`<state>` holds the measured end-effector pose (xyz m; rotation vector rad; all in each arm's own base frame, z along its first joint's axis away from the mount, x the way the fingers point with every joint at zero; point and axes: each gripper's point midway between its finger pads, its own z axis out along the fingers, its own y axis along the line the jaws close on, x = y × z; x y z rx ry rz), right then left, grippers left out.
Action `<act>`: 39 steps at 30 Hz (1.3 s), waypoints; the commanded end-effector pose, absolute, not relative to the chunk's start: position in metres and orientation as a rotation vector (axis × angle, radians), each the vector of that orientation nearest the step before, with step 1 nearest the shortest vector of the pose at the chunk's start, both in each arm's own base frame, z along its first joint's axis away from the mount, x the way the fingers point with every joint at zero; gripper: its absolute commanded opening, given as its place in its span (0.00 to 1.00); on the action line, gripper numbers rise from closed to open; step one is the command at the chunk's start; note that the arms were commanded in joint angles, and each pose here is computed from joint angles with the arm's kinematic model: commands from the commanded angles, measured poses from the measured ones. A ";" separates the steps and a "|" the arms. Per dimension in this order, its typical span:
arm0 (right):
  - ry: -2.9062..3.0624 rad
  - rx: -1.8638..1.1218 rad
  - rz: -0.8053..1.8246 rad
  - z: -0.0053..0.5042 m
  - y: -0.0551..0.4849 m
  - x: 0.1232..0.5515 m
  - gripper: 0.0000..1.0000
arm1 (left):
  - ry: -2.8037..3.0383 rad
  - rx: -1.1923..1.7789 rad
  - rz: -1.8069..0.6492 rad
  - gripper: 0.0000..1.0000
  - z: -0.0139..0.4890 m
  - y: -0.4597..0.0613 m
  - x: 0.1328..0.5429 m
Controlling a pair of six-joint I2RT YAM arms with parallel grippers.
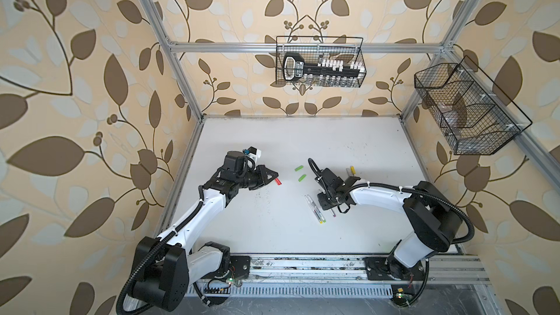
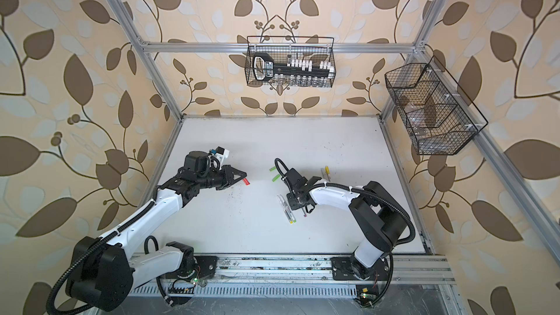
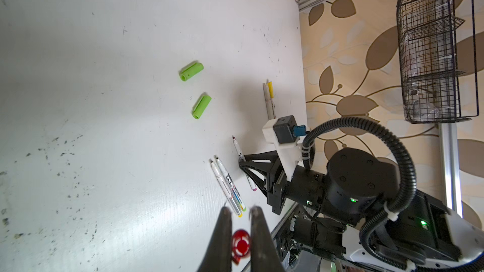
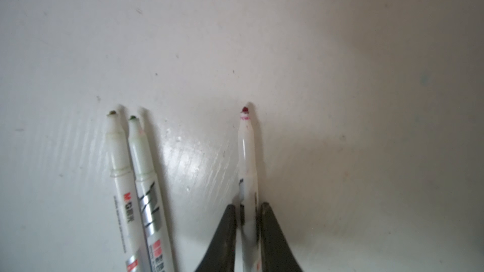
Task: Insert pens into pen caps
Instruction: Pick up a pen at the center of the table.
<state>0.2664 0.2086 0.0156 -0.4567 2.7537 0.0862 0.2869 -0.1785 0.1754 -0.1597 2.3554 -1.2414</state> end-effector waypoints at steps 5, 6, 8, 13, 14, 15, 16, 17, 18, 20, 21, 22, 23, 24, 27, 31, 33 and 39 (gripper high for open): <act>2.841 -0.522 0.105 -0.008 0.212 0.255 0.12 | 2.328 -0.117 -1.245 0.00 0.179 -0.179 0.291; 2.834 -0.525 0.107 -0.006 0.213 0.256 0.12 | 2.327 -0.114 -1.249 0.00 0.180 -0.180 0.292; 2.813 -0.541 0.123 -0.001 0.217 0.259 0.11 | 2.323 -0.108 -1.263 0.00 0.181 -0.182 0.295; 2.721 -0.582 0.170 0.020 0.229 0.265 0.10 | 2.319 -0.074 -1.324 0.00 0.187 -0.189 0.297; 2.700 -0.592 0.176 0.025 0.230 0.267 0.10 | 2.311 -0.067 -1.335 0.00 0.188 -0.190 0.297; 2.679 -0.602 0.184 0.031 0.232 0.267 0.10 | 2.306 -0.067 -1.339 0.00 0.189 -0.191 0.297; 2.657 -0.608 0.196 0.037 0.234 0.268 0.10 | 2.305 -0.068 -1.339 0.00 0.189 -0.191 0.297; 2.638 -0.614 0.207 0.042 0.235 0.268 0.09 | 2.303 -0.065 -1.339 0.00 0.189 -0.191 0.297; 2.623 -0.617 0.218 0.047 0.236 0.269 0.09 | 2.301 -0.063 -1.339 0.00 0.190 -0.191 0.297; 2.585 -0.624 0.251 0.059 0.239 0.269 0.09 | 2.295 -0.048 -1.355 0.00 0.191 -0.193 0.296; 2.567 -0.630 0.270 0.065 0.242 0.269 0.09 | 2.287 -0.036 -1.371 0.00 0.193 -0.194 0.295; 2.548 -0.634 0.287 0.071 0.243 0.268 0.08 | 2.283 -0.027 -1.383 0.00 0.194 -0.196 0.295; 2.526 -0.644 0.307 0.077 0.247 0.268 0.08 | 2.284 -0.028 -1.384 0.00 0.194 -0.195 0.295; 2.507 -0.650 0.323 0.083 0.249 0.267 0.08 | 2.283 -0.029 -1.381 0.00 0.193 -0.195 0.295; 2.448 -0.676 0.375 0.100 0.259 0.263 0.08 | 2.273 -0.028 -1.386 0.00 0.193 -0.196 0.295; 2.370 -0.731 0.449 0.123 0.277 0.255 0.07 | 2.229 -0.025 -1.402 0.00 0.199 -0.196 0.295; 2.323 -0.757 0.508 0.135 0.289 0.250 0.06 | 2.216 -0.013 -1.400 0.00 0.203 -0.196 0.293; 2.204 -0.835 0.658 0.163 0.322 0.238 0.05 | 2.195 0.006 -1.401 0.00 0.208 -0.195 0.288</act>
